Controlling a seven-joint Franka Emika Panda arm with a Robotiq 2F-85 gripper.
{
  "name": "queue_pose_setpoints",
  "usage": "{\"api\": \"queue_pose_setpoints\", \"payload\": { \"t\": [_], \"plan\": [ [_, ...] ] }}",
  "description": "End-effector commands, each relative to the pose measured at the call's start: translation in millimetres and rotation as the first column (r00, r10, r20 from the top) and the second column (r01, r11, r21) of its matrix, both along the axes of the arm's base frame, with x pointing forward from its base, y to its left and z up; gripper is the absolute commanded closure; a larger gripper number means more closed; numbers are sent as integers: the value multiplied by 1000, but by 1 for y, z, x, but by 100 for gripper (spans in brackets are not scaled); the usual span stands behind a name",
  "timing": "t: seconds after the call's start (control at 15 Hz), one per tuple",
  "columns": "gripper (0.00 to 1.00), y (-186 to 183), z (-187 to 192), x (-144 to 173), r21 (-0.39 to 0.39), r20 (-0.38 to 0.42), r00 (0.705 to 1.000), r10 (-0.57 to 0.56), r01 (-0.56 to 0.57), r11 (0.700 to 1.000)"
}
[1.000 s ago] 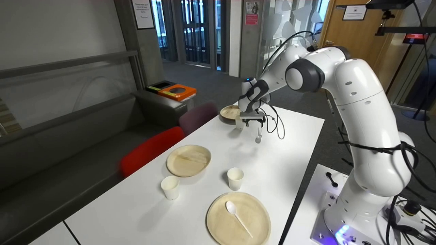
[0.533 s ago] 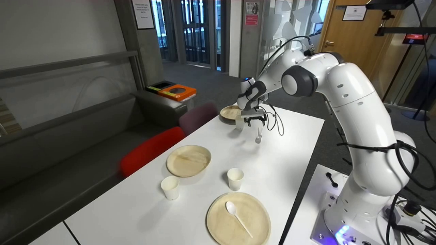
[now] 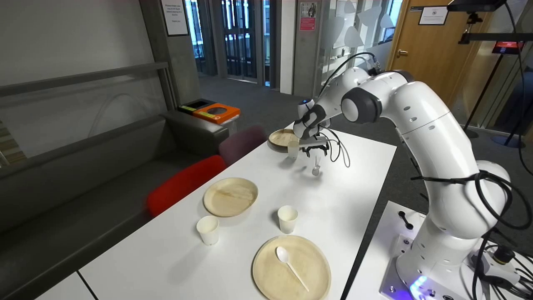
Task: Put one spoon on the left plate
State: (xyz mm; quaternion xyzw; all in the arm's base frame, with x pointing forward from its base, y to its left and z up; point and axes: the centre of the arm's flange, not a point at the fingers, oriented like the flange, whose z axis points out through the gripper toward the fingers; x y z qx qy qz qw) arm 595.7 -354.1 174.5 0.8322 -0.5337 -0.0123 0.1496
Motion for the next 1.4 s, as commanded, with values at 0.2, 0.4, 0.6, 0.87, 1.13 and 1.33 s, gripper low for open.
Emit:
{"api": "queue_pose_setpoints", "payload": {
  "t": [0.2,0.4,0.6,0.87,1.13,1.33],
  "plan": [
    [0,-9,-4,-6,27,27,998,52,-53,998],
    [0,-9,-6,-7,69,30,999,35,-37,997],
    [0,-9,-12,-8,128,49,998,27,-33,991],
    [0,-14,-17,-12,163,74,997,18,-30,986],
    [0,-18,-23,-15,181,78,997,8,-22,983],
    [26,-19,-27,-17,188,72,997,3,-16,982]
  ]
}}
